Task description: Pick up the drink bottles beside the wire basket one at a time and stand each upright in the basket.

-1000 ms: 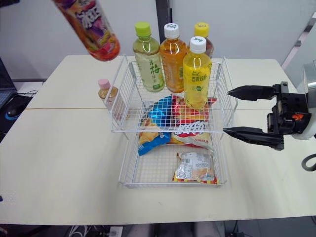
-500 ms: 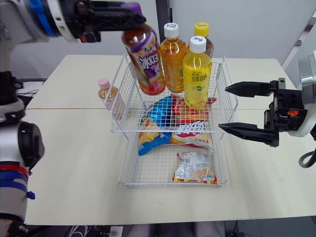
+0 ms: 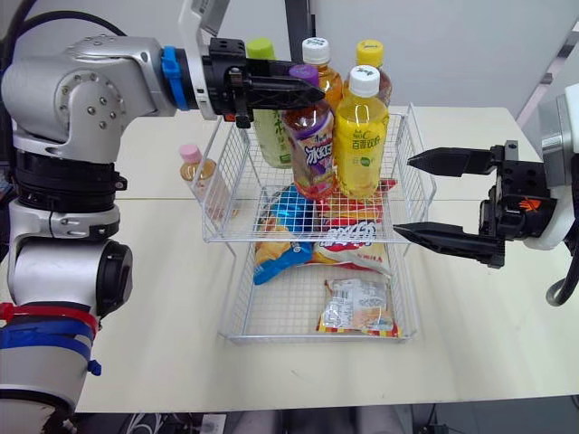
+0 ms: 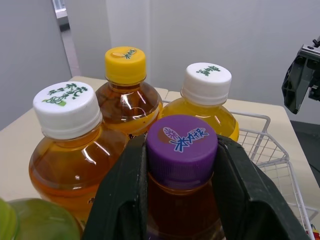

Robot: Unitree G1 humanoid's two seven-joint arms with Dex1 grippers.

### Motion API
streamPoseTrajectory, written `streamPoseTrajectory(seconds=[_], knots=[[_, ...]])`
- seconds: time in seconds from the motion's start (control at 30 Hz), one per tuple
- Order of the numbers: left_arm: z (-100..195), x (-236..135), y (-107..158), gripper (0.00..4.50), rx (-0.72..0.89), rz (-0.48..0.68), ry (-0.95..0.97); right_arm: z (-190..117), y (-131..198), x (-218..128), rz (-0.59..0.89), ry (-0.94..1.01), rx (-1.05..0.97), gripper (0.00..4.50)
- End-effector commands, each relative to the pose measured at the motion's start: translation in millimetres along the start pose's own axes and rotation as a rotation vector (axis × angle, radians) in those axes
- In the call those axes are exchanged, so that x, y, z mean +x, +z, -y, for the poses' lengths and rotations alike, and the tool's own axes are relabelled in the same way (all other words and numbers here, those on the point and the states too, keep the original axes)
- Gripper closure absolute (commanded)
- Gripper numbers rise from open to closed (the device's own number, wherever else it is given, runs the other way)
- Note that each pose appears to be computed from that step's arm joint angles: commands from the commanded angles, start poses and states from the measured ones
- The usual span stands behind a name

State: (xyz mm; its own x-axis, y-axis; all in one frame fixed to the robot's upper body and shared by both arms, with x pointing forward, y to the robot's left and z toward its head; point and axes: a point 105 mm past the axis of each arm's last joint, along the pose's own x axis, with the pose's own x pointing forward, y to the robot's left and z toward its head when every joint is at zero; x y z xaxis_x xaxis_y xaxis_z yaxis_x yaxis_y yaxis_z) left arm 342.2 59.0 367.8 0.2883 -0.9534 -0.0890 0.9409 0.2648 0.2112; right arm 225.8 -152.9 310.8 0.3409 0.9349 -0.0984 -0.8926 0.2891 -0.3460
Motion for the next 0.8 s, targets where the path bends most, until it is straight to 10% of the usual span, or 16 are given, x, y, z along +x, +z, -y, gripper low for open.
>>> streamPoseTrajectory(seconds=[0.03,0.37,0.8], knots=[[3.3,-4.6,20.7,3.15,0.086,0.045,-0.001,-3.3,12.1,-1.1,0.010,-0.005,-0.046,0.00],[6.1,-13.5,42.4,0.04,0.122,0.100,-0.025,-3.1,13.0,1.0,0.012,-0.007,-0.044,0.00],[17.6,-78.8,86.6,0.04,0.174,0.191,0.085,-4.7,14.4,0.5,0.022,-0.008,-0.051,0.00]])
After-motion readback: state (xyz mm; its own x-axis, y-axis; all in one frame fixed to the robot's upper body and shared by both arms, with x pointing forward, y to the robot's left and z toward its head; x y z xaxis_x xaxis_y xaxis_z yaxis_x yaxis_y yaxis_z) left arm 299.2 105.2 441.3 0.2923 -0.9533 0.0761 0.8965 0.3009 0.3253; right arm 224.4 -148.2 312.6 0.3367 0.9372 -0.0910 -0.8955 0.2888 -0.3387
